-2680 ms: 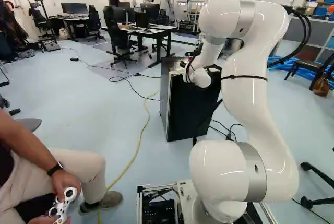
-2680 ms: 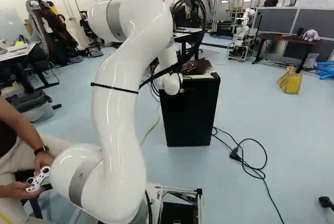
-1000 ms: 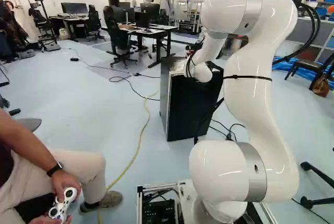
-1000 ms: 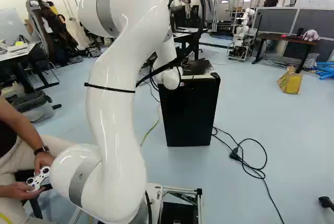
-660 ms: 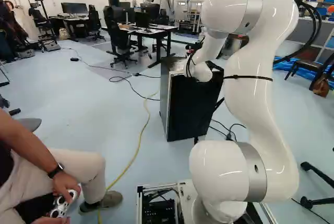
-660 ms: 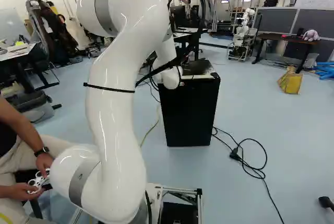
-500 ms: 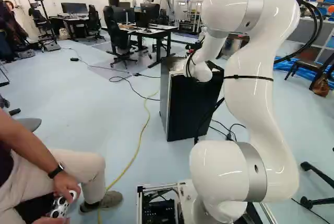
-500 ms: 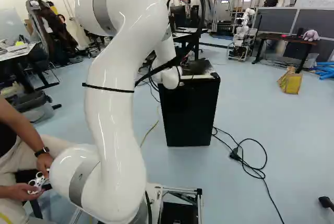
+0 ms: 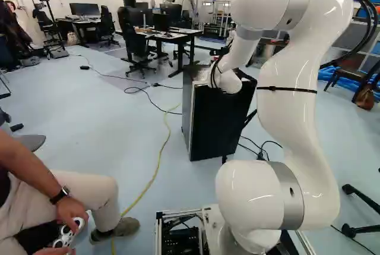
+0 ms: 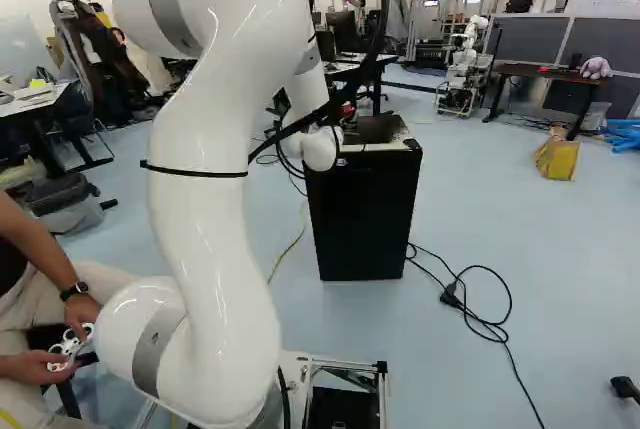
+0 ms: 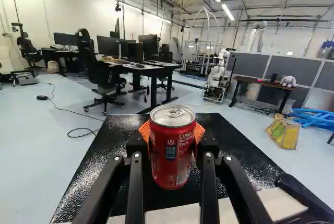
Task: Grab a drink from the fridge
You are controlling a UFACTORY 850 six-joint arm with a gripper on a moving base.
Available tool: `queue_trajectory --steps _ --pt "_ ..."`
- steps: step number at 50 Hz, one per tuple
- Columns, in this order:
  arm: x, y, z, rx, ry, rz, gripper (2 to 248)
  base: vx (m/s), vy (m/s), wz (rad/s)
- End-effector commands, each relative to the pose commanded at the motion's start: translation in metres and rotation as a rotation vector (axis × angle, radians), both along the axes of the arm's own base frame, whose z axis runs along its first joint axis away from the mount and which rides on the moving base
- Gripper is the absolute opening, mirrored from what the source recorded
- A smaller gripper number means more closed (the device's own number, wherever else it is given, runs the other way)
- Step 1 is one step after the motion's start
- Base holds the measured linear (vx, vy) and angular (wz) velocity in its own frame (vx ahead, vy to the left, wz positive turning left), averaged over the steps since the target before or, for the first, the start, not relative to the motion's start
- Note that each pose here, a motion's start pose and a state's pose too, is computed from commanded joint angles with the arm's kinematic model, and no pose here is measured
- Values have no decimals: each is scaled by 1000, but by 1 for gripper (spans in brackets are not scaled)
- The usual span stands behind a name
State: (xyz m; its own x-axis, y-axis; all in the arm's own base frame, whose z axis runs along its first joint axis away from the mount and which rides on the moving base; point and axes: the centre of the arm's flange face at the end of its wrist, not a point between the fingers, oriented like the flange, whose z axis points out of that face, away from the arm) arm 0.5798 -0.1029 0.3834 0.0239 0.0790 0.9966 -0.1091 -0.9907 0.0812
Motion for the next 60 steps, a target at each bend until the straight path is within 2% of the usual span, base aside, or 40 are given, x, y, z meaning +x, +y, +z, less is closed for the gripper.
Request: queue_trajectory --steps 28,60 --pt "-65 34 16 27 71 23 98 0 0 0" --pt "-178 75 17 64 183 58 98 0 0 0"
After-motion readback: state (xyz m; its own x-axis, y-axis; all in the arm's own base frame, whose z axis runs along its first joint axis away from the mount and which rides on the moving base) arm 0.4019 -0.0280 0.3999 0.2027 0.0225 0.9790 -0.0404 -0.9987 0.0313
